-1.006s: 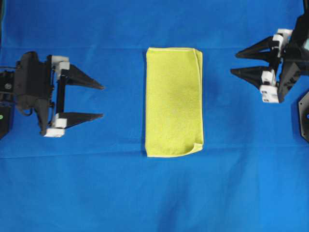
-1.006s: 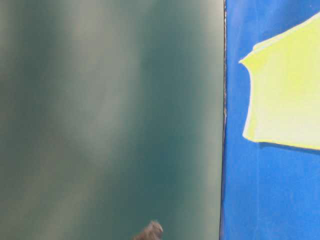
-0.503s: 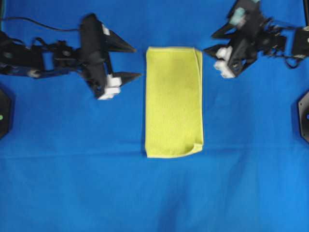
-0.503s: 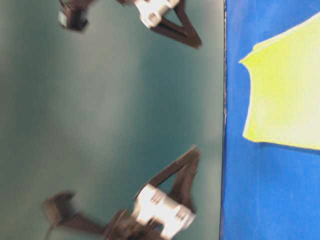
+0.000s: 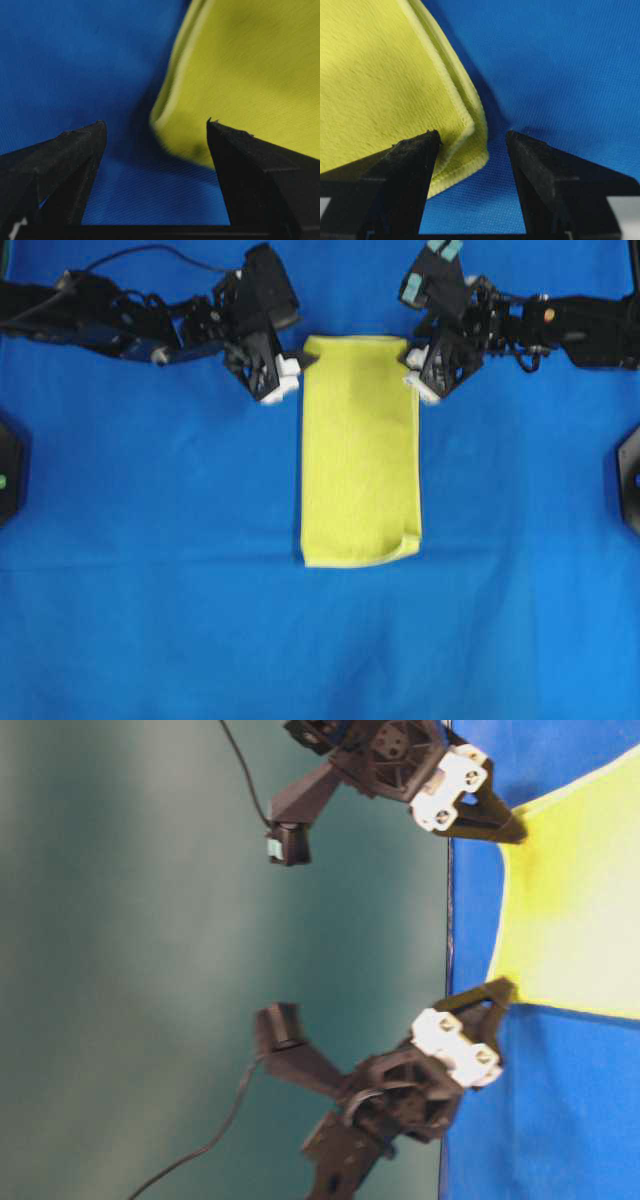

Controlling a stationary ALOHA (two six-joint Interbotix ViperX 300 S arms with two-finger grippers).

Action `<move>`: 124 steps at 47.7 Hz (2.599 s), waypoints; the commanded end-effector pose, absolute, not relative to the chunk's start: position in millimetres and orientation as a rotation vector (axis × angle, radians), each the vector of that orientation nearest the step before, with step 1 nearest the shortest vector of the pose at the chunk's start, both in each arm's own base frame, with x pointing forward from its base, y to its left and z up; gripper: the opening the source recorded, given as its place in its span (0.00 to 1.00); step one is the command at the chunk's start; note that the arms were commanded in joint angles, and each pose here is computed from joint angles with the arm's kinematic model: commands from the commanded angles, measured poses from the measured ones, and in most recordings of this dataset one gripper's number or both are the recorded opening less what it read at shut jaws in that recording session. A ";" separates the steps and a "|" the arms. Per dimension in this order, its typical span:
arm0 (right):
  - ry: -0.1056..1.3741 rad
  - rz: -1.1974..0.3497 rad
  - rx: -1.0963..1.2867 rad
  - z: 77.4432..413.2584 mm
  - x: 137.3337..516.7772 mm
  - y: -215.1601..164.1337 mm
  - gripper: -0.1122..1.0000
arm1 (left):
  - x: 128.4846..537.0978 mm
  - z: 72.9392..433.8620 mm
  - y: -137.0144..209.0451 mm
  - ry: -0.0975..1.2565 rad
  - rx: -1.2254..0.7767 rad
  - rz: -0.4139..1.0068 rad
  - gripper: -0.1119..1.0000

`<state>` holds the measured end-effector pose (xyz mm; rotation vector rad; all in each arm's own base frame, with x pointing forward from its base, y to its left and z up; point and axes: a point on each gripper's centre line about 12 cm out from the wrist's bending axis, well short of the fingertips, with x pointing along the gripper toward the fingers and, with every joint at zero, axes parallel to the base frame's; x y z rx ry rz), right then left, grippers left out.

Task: Fold the yellow towel.
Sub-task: 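Move both grippers to the strip's far end and pinch its corners, then lift the far end with both grippers and fold it toward the near end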

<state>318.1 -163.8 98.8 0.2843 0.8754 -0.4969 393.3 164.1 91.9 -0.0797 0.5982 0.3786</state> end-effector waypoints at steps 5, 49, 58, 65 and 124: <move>0.872 -0.501 0.286 100.9 316.0 -164.0 0.62 | 403.4 92.3 171.2 0.582 -0.076 0.386 0.75; 0.809 -0.534 0.274 124.4 307.1 -175.4 0.15 | 404.9 131.1 187.0 0.588 0.057 0.373 0.12; 0.805 -0.539 0.271 125.1 306.1 -178.5 0.15 | 403.7 131.7 190.9 0.605 0.060 0.376 0.12; 0.786 -0.528 0.269 132.9 307.0 -171.7 0.15 | 403.8 135.4 181.0 0.619 0.061 0.354 0.12; 0.928 -0.174 0.250 130.4 327.7 11.0 0.15 | 406.4 117.2 -34.8 0.743 0.120 -0.115 0.12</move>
